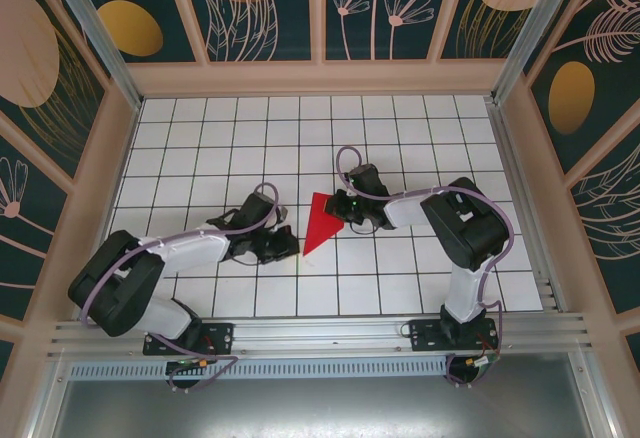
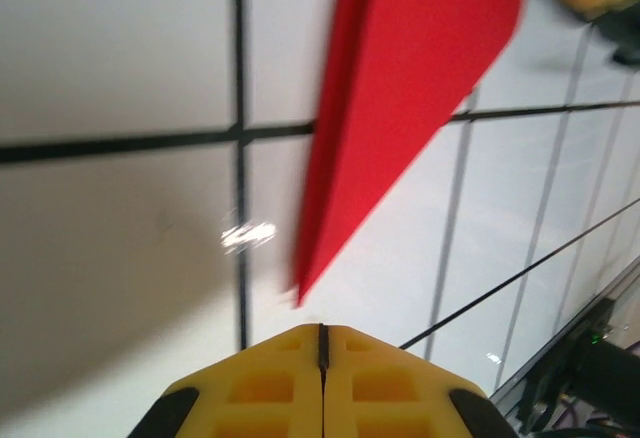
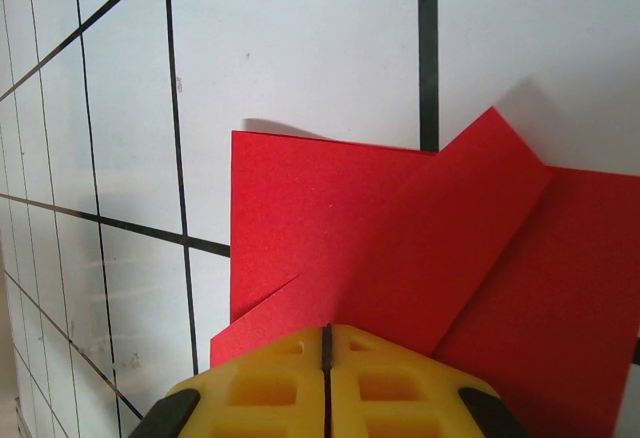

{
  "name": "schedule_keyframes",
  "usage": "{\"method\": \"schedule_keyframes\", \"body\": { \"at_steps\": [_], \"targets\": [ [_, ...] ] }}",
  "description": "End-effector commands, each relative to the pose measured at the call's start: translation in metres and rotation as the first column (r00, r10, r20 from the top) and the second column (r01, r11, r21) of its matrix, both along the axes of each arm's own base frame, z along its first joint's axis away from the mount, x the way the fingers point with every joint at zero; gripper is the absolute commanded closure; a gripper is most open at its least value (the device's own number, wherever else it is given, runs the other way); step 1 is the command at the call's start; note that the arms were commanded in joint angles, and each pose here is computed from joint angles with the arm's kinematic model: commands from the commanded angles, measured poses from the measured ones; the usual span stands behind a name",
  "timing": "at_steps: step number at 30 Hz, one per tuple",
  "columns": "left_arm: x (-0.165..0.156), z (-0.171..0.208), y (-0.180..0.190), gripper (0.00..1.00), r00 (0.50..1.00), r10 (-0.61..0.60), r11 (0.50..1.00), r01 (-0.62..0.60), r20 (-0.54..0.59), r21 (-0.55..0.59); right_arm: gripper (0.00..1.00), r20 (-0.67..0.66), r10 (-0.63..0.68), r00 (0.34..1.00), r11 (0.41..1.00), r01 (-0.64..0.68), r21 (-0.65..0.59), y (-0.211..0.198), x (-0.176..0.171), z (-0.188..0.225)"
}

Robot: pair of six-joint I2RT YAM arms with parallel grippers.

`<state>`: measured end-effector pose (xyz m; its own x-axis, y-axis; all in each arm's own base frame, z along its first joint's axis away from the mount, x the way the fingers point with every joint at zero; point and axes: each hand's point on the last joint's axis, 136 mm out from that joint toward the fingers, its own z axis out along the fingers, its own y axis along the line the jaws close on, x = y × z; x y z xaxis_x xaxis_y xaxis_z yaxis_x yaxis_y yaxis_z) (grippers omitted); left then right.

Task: Fold a paper plane with a square sheet of paper (pick it up from the middle)
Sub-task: Fourth fold the wing at the center of the table.

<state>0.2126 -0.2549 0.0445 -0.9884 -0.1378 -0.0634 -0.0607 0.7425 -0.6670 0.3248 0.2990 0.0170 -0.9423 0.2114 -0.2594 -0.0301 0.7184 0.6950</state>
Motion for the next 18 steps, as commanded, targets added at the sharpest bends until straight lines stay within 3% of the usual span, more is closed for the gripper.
{"method": "schedule_keyframes", "body": {
  "at_steps": [1,9,18],
  "targets": [
    [0.027,0.024,-0.01,0.91,0.996,0.036,0.999,-0.034,0.086,-0.019,0.91,-0.131,-0.062,0.989,0.976,0.032,-0.215,-0.037,-0.027,-0.066],
    [0.061,0.012,-0.034,0.86,0.995,0.029,1.0,-0.027,0.1,-0.015,0.91,-0.11,0.001,0.994,0.984,-0.02,-0.177,-0.025,-0.027,-0.059],
    [0.067,-0.01,-0.031,0.85,0.996,0.022,0.998,-0.027,0.086,0.063,0.9,-0.016,0.244,0.97,0.958,-0.244,-0.15,0.0,-0.031,-0.043]
  ]
}}
